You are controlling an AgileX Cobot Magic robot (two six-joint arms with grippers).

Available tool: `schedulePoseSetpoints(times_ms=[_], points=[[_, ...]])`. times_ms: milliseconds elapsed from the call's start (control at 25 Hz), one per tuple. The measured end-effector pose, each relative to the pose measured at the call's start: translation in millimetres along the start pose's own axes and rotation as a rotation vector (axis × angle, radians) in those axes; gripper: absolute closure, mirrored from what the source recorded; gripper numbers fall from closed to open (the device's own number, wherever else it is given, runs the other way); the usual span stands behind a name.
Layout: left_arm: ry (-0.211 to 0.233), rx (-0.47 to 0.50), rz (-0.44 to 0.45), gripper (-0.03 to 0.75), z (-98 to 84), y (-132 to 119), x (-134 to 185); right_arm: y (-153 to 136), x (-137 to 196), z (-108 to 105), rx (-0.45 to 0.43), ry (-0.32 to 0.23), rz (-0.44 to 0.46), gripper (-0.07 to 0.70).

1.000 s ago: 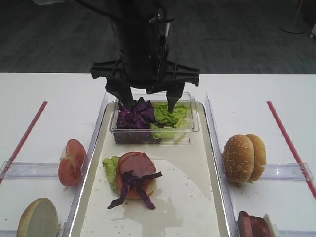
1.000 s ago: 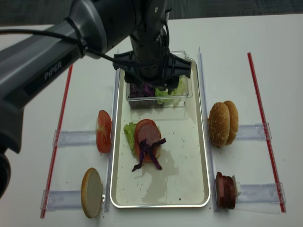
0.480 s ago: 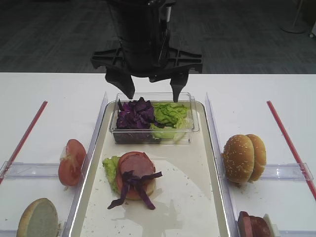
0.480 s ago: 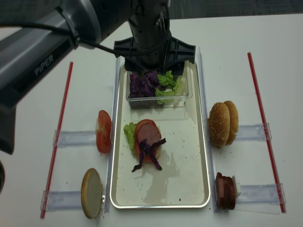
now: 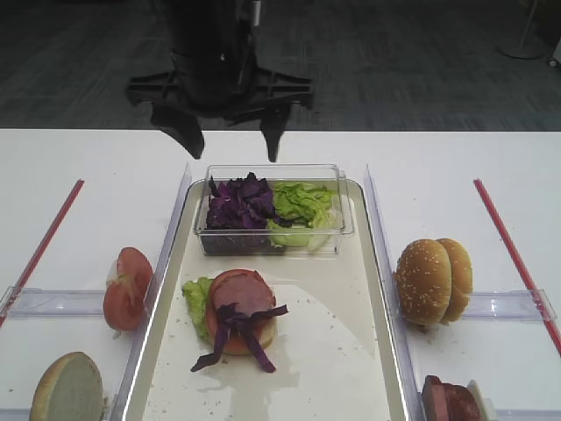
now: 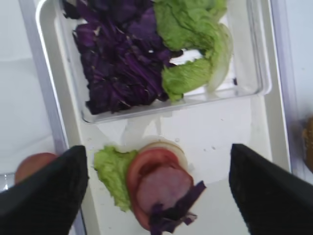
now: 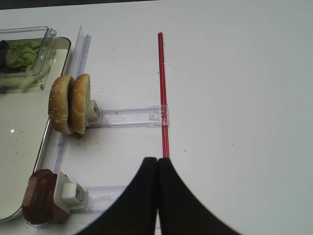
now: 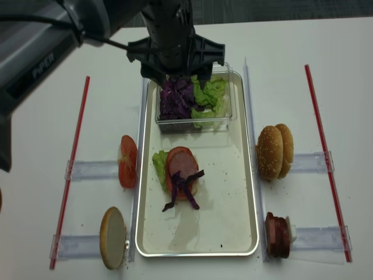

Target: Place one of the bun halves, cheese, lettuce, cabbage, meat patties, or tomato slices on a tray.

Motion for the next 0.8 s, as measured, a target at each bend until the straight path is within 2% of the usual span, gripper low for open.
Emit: schedulePoseSetpoints(times_ms=[80, 200, 400, 520, 680, 800], points=[[0.009, -0.017, 0.000, 0.169, 20.4, -2, -5, 0, 0, 0, 0.000, 0.000, 0.000, 0.595], [0.039, -0.050, 0.001, 0.169, 62.2, -3, -12, 0, 0, 0, 0.000, 0.000, 0.000, 0.595], [0.122, -0.118, 0.008, 0.169, 147.5, -3, -14, 0, 0, 0, 0.000, 0.000, 0.000, 0.595], [0.156, -0.146, 0.015, 0.169, 187.7, -1, -9, 0, 0, 0, 0.000, 0.000, 0.000, 0.595], [0.185, -0.168, 0.021, 0.169, 220.3, 2, -3, 0, 0, 0, 0.000, 0.000, 0.000, 0.595], [0.189, -0.171, 0.024, 0.169, 232.3, 3, 1, 0, 0, 0, 0.000, 0.000, 0.000, 0.595]])
Point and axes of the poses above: a point on each arm's last joint axis where the gripper is mounted, y pointing back along that axis away from the gripper, z along the wrist's bending axis when the last joint is at zero, x = y × z, the point moved 7 cm from there along -y, pointing out along that axis toward the gripper, and after that the axes turned 13 degrees about -y, right-handed, at the moved point
